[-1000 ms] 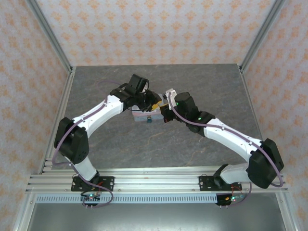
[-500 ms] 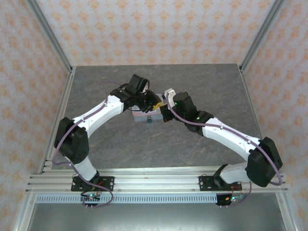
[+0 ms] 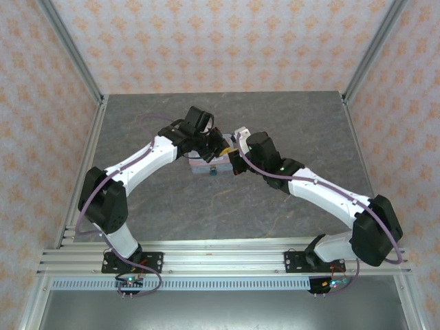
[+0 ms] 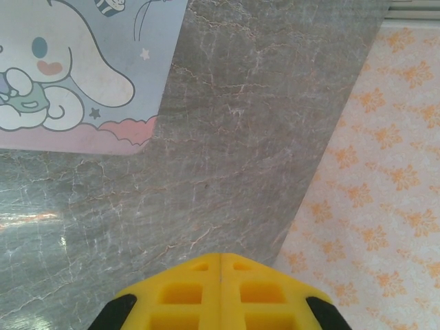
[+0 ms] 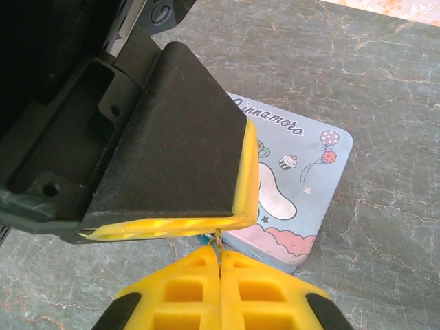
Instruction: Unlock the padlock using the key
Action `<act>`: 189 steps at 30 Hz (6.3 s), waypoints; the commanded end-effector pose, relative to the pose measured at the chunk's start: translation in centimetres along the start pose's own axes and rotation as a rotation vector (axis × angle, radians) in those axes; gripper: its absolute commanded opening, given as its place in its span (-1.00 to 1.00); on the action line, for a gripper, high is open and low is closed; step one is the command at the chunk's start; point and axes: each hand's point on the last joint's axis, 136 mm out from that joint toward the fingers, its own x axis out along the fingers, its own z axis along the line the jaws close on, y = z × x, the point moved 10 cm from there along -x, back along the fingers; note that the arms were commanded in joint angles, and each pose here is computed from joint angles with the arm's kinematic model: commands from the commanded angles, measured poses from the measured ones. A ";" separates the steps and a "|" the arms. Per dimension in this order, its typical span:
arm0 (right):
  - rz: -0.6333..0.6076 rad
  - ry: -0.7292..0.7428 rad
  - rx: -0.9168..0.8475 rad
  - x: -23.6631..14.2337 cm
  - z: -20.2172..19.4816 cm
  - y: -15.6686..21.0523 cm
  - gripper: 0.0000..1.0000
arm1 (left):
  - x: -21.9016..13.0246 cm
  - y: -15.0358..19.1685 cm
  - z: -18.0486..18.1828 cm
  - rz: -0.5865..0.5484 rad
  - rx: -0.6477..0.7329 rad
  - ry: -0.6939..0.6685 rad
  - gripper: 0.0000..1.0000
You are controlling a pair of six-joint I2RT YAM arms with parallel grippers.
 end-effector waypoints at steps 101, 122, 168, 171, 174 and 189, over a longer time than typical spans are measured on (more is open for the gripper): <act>-0.387 -0.813 1.108 3.3 -4.1 -5.3 -0.56 | -4.5 -1.9 -2.7 -0.636 0.359 0.581 -1.00; -0.381 -0.846 1.095 3.1 -3.6 -5.7 -0.75 | -4.1 -1.9 -2.3 -0.637 0.355 0.567 -1.00; -0.080 -0.411 0.842 2.3 -5.8 -0.5 -1.00 | -10.0 0.0 3.7 -0.513 0.384 0.077 1.00; -0.050 -0.397 0.840 3.0 -6.0 -0.1 -1.00 | -9.3 0.5 5.7 -0.451 0.425 -0.018 1.00; -0.033 -0.403 0.846 3.9 -6.2 -0.1 -1.00 | -7.5 1.2 8.4 -0.380 0.438 -0.077 1.00; -0.104 -0.489 1.003 7.9 -8.2 1.3 -1.00 | 1.3 2.5 12.6 -0.268 0.613 -0.035 0.32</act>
